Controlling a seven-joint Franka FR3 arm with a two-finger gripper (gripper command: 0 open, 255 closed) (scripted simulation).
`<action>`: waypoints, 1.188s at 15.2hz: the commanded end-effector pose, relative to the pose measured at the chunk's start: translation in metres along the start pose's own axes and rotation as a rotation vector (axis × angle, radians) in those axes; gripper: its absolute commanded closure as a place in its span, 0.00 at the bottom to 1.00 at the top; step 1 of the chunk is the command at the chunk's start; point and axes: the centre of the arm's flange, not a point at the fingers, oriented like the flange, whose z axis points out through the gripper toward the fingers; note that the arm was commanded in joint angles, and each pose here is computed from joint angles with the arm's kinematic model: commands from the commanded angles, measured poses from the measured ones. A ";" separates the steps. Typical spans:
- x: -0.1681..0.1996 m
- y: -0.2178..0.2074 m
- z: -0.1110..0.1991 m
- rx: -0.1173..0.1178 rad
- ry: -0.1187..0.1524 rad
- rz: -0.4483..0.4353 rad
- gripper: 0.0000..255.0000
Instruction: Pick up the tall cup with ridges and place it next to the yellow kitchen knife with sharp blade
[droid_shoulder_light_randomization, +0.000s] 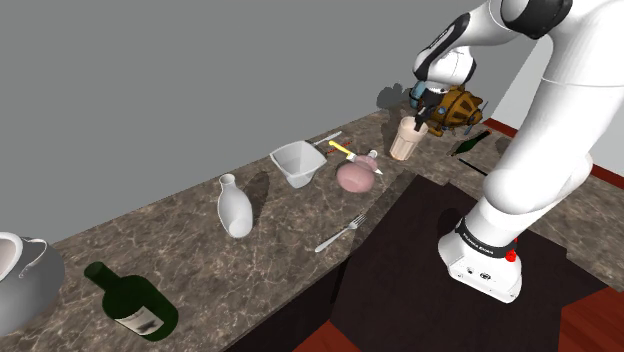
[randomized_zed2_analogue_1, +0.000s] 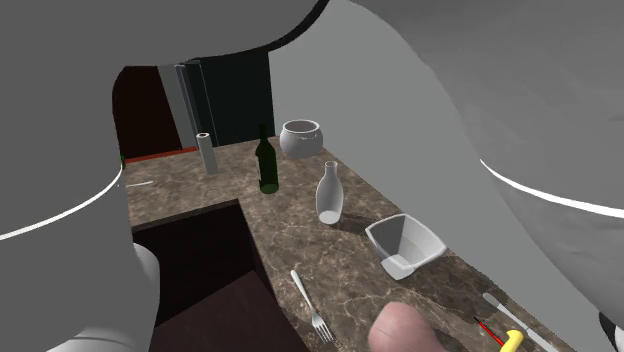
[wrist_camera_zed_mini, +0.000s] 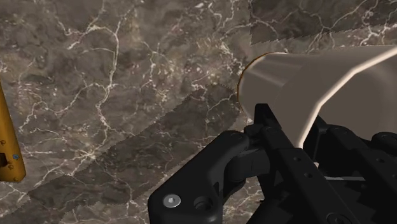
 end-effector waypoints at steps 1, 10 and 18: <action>0.000 0.001 0.010 -0.001 0.001 0.000 1.00; -0.001 0.004 0.054 -0.001 0.001 0.000 1.00; -0.001 0.004 0.054 -0.001 0.001 0.000 0.00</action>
